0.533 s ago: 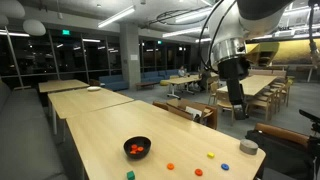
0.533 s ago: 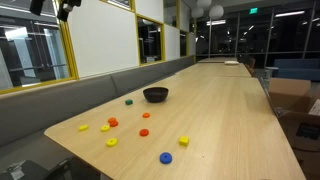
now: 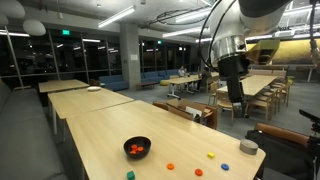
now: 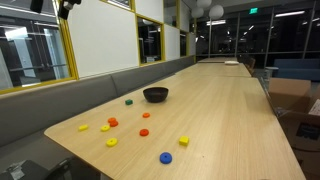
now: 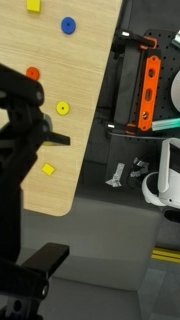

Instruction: Pick up the orange objects from the table and put them in the bowl

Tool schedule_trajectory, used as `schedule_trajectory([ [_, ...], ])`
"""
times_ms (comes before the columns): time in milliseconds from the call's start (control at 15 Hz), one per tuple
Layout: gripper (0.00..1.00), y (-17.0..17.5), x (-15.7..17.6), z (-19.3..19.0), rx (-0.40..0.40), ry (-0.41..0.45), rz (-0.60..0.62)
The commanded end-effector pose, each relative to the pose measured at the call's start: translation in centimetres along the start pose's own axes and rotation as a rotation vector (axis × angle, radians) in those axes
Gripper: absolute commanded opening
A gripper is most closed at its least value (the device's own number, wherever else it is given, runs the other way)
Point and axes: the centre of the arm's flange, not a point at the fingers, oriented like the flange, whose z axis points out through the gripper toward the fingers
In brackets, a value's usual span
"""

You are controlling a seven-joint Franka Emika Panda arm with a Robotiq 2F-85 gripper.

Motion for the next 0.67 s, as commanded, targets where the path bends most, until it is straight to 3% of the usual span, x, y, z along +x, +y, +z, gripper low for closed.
schedule_trajectory([
  [0,1.00,1.0,0.5,0.9,-0.017,0.043,0.028],
  [400,1.00,5.4,5.3,5.2,-0.006,0.165,0.124],
  [600,1.00,8.3,9.8,8.5,0.022,0.154,0.174],
])
